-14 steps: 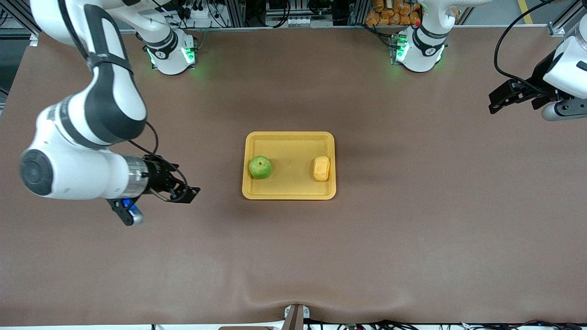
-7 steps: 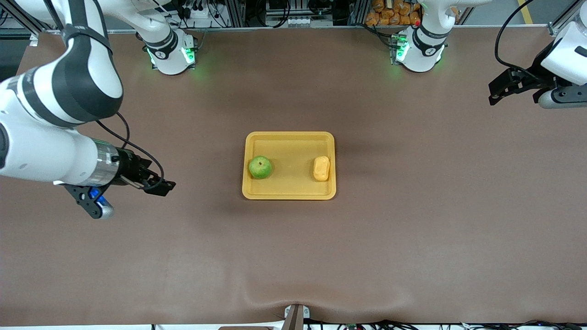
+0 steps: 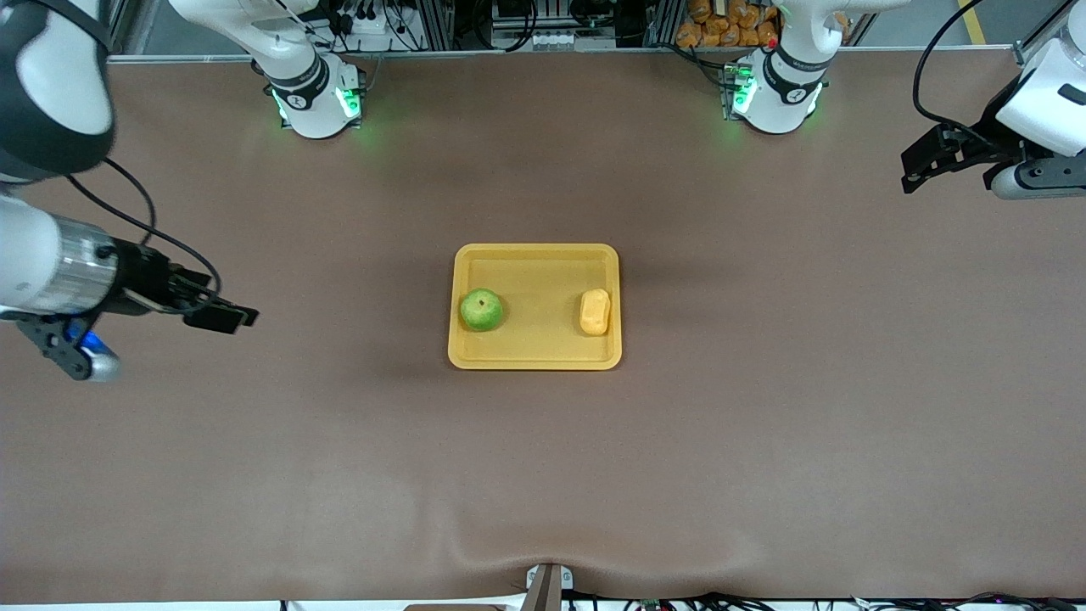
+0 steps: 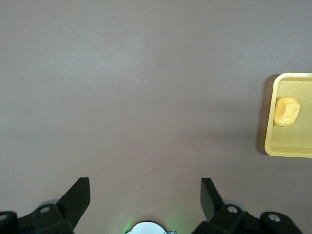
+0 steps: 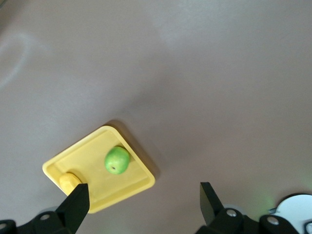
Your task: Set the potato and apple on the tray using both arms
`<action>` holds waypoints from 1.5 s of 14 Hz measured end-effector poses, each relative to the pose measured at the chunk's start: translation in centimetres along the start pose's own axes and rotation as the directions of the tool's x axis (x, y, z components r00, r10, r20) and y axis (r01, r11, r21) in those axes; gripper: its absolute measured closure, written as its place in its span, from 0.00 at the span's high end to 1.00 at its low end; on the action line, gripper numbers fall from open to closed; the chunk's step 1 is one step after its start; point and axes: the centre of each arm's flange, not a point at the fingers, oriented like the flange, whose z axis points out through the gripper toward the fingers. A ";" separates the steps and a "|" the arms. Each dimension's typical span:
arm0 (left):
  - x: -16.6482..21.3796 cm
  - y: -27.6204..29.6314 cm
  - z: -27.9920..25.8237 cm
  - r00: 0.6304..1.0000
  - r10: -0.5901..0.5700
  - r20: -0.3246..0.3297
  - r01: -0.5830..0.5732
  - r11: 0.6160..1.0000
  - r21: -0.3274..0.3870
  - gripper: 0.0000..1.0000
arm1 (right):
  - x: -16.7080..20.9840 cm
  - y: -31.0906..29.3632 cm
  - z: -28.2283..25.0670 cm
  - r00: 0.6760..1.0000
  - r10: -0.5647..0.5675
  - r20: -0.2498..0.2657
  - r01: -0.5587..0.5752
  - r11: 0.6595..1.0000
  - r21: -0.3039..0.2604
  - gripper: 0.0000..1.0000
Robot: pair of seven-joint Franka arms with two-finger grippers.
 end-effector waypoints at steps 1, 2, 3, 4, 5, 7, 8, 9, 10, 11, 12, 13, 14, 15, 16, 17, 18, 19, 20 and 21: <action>0.0 0.0 0.0 1.000 0.000 0.000 0.000 1.000 0.000 1.00 | 0.0 0.9 -0.8 1.000 -0.023 -0.005 0.023 1.000 -0.006 1.00; 0.0 0.0 0.0 1.000 0.000 0.001 0.000 1.000 0.000 1.00 | -0.1 1.7 -1.6 0.999 -0.047 -0.014 0.047 0.999 -0.015 1.00; 0.0 0.0 0.0 1.000 0.000 0.001 0.000 1.000 0.000 1.00 | -0.2 2.5 -2.3 0.997 -0.069 -0.020 0.068 0.997 -0.020 1.00; 0.0 0.0 0.0 1.000 0.000 0.001 0.000 1.000 0.000 1.00 | -0.3 3.4 -3.1 0.996 -0.087 -0.024 0.087 0.996 -0.019 1.00; -0.1 0.0 0.0 1.000 0.000 0.001 0.000 1.000 0.000 1.00 | -0.3 4.3 -3.9 0.994 -0.106 -0.028 0.106 0.994 -0.016 1.00; -0.1 0.0 0.0 1.000 0.000 0.002 0.000 1.000 0.000 1.00 | -0.7 6.0 -5.4 0.988 -0.151 -0.030 0.150 0.988 -0.018 1.00; -0.1 0.0 0.0 1.000 0.000 0.002 0.000 1.000 0.000 1.00 | -1.1 6.8 -6.1 0.985 -0.170 -0.031 0.169 0.985 -0.030 1.00; -0.1 0.0 -0.1 1.000 0.000 0.001 0.000 1.000 0.000 1.00 | -1.8 7.3 -6.8 0.983 -0.180 -0.037 0.178 0.983 -0.049 1.00; -0.1 0.0 -0.1 1.000 0.000 0.001 0.000 1.000 0.000 1.00 | -2.6 7.7 -7.3 0.981 -0.190 -0.045 0.187 0.980 -0.066 1.00; -0.1 0.0 -0.1 1.000 -0.001 0.000 0.001 1.000 0.000 1.00 | -3.5 7.8 -7.7 0.976 -0.211 -0.050 0.207 0.975 -0.077 1.00; -0.1 0.0 -0.1 1.000 -0.001 0.000 0.001 1.000 0.000 1.00 | -4.3 8.1 -8.0 0.967 -0.251 -0.051 0.246 0.965 -0.089 1.00; -0.1 0.0 -0.1 1.000 -0.001 0.000 0.001 1.000 0.000 1.00 | -5.0 8.6 -8.2 0.954 -0.297 -0.051 0.290 0.951 -0.107 1.00; -0.1 0.0 -0.1 1.000 -0.001 0.000 0.001 1.000 0.000 1.00 | -5.4 9.2 -8.3 0.939 -0.340 -0.051 0.332 0.936 -0.121 1.00; -0.1 0.0 -0.1 1.000 -0.001 0.000 0.001 1.000 0.000 1.00 | -5.7 9.7 -8.2 0.926 -0.375 -0.049 0.367 0.921 -0.130 1.00; -0.1 -0.1 -0.1 1.000 -0.001 0.001 0.001 1.000 0.000 1.00 | -6.0 10.1 -7.9 0.914 -0.403 -0.050 0.394 0.910 -0.133 1.00; -0.1 -0.1 -0.1 1.000 -0.001 0.000 0.001 1.000 0.000 1.00 | -6.2 10.5 -7.7 0.908 -0.416 -0.054 0.406 0.904 -0.137 1.00; -0.1 -0.1 -0.1 1.000 -0.001 0.000 0.001 1.000 0.000 1.00 | -6.5 11.0 -7.3 0.904 -0.422 -0.062 0.411 0.900 -0.143 1.00; -0.1 -0.1 -0.1 1.000 -0.001 0.001 0.001 1.000 0.000 1.00 | -7.0 11.5 -6.9 0.900 -0.431 -0.072 0.418 0.897 -0.145 1.00; -0.1 -0.1 -0.1 1.000 -0.001 0.000 0.001 1.000 0.000 1.00 | -7.7 12.1 -6.4 0.896 -0.437 -0.079 0.423 0.894 -0.145 1.00; -0.1 -0.1 -0.1 1.000 0.000 0.000 0.000 1.000 0.000 1.00 | -8.6 12.7 -6.1 0.890 -0.448 -0.083 0.434 0.889 -0.146 1.00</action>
